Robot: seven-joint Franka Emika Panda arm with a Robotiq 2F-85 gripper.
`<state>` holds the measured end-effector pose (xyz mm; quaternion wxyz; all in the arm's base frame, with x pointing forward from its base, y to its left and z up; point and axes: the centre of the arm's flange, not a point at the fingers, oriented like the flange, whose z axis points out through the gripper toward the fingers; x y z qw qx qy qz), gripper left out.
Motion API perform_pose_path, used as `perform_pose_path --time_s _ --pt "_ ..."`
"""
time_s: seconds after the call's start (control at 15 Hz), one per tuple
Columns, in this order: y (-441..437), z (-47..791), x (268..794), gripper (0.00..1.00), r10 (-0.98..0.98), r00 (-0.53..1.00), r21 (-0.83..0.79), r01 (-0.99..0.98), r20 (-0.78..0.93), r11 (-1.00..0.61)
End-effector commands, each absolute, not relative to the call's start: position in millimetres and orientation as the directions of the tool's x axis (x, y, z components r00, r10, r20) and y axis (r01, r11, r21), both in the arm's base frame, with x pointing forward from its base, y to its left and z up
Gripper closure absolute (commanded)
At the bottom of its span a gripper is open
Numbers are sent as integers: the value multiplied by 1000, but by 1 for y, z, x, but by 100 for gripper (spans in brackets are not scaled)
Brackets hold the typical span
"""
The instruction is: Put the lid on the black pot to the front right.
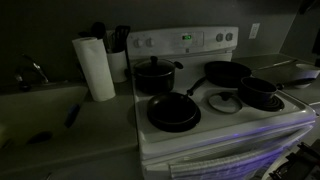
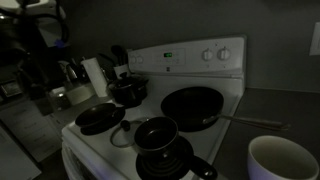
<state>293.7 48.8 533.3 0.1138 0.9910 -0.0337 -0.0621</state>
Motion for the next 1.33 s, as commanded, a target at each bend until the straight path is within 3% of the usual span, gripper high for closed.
perform_pose_path --time_s 0.0,0.2,0.27,0.6,1.27 --pt "3 515 346 0 57 998 167 52 28 -985" --pt "-21 507 388 0 172 971 115 155 163 -981" --pt "-10 524 357 0 100 986 151 79 136 -985" --pt "-18 504 385 0 171 975 118 155 143 -981" --pt "72 441 439 0 588 808 84 583 44 -808"
